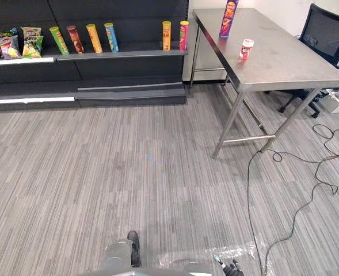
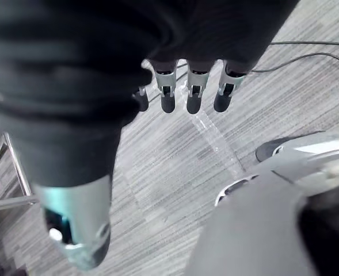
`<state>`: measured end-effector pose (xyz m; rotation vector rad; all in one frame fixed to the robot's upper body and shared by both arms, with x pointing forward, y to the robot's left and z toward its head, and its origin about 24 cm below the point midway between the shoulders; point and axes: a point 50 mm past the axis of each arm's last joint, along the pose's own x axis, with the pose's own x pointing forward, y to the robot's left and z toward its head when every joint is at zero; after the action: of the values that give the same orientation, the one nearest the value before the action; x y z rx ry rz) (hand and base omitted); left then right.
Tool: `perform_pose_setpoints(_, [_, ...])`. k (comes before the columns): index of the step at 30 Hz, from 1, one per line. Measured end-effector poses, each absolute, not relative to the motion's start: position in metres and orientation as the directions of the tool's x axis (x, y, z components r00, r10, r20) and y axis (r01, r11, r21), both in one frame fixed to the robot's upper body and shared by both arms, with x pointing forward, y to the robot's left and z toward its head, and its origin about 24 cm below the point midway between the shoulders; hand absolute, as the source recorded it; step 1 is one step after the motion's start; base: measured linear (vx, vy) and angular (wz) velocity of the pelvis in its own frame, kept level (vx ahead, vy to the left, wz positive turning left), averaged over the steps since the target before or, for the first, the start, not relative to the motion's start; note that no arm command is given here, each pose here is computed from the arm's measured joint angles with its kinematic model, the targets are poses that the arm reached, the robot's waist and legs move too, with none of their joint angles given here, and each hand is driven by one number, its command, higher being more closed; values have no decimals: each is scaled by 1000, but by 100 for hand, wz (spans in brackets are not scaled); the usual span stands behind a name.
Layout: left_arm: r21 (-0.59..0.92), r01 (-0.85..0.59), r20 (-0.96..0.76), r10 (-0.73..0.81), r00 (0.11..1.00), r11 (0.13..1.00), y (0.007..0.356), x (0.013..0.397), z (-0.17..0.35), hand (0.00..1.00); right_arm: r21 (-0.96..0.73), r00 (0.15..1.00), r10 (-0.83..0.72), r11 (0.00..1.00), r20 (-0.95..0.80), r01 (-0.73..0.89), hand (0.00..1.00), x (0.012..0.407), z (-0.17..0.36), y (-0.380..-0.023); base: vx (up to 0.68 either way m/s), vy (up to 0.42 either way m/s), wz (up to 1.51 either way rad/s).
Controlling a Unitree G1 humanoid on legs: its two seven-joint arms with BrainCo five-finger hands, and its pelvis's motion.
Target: Put the gum and the chips on the shelf.
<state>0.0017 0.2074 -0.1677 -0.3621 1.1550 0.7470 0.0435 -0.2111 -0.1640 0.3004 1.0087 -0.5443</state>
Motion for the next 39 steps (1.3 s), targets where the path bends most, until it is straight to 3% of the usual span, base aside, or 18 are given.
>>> perform_pose_setpoints(3, [127, -700, -899, 380, 219, 703, 216, 8, -166, 0, 38, 448, -265, 827, -854, 561, 0, 54, -164, -203, 260, 230, -20])
perform_pose_setpoints(9, [192, -670, -893, 410, 183, 717, 219, 9, -166, 0, 26, 426, -278, 812, -861, 583, 0, 47, -165, -202, 185, 159, -3])
perform_pose_setpoints(17, [196, -629, -891, 404, 206, 753, 224, 5, -164, 0, 22, 420, -285, 806, -862, 592, 0, 43, -164, -202, 227, 95, 10])
perform_pose_setpoints(25, [170, -625, -880, 402, 252, 762, 224, 29, -162, 0, 39, 464, -301, 804, -833, 593, 0, 49, -160, -204, 306, -86, 22])
perform_pose_setpoints(39, [109, -657, -894, 363, 263, 746, 207, 35, -165, 0, -21, 446, -366, 791, -817, 612, 0, 56, -156, -223, 404, -171, 9])
